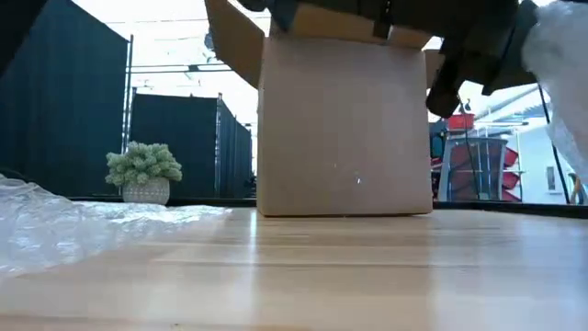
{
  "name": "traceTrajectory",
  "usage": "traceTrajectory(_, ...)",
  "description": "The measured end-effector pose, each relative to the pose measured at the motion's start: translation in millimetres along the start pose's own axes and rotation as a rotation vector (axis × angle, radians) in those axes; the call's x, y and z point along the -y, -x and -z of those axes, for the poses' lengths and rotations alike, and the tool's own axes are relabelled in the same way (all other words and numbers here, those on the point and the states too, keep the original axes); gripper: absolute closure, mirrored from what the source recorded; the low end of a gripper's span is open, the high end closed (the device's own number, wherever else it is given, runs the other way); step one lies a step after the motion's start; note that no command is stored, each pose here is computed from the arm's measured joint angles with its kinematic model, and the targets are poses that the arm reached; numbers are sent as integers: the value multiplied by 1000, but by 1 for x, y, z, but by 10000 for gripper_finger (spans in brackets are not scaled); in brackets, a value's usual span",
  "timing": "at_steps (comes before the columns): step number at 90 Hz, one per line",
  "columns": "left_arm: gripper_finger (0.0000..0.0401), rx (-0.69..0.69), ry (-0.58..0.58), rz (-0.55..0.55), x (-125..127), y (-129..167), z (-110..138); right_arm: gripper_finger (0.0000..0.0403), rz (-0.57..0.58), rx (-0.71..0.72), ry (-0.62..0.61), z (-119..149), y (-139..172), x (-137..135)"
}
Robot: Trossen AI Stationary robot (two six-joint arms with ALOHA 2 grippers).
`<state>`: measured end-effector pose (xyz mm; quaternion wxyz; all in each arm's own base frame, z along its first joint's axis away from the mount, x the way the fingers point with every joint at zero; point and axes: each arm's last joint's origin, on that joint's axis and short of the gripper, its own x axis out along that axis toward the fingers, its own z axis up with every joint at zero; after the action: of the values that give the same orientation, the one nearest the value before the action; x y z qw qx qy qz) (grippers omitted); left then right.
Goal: Wrap mug
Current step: Wrap the orange mug with bubble wrap
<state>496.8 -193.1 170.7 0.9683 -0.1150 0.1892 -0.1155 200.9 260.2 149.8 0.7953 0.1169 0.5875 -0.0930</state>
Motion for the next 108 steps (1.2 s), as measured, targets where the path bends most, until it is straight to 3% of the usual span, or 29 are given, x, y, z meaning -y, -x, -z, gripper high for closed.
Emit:
traceTrajectory(21, 255, -66, 3, -30, -2, 1, 2, 390, 102, 151, -7, -2, -9, 3)
traceTrajectory(42, 255, -100, -2, -42, -2, 1, 5, 390, 62, 109, -36, 4, -8, -1)
traceTrajectory(52, 255, -97, 6, -39, -2, 1, 5, 390, 1, 73, -24, 7, 12, -5)
traceTrajectory(69, 255, -122, 7, -46, -3, 0, 9, 390, -104, 104, 79, 7, 75, -3)
traceTrajectory(81, 255, -160, 3, -59, -5, -1, 18, 390, -75, 315, 62, 2, 108, 11)
traceTrajectory(87, 255, -176, 1, -68, -7, -1, 21, 390, -48, 365, 41, 0, 107, 16)
traceTrajectory(98, 255, -169, -1, -75, -7, -1, 20, 390, -53, 231, 33, 3, 89, 15)
traceTrajectory(108, 255, -168, -1, -78, -7, -1, 19, 390, -72, 210, 38, 6, 80, 7)
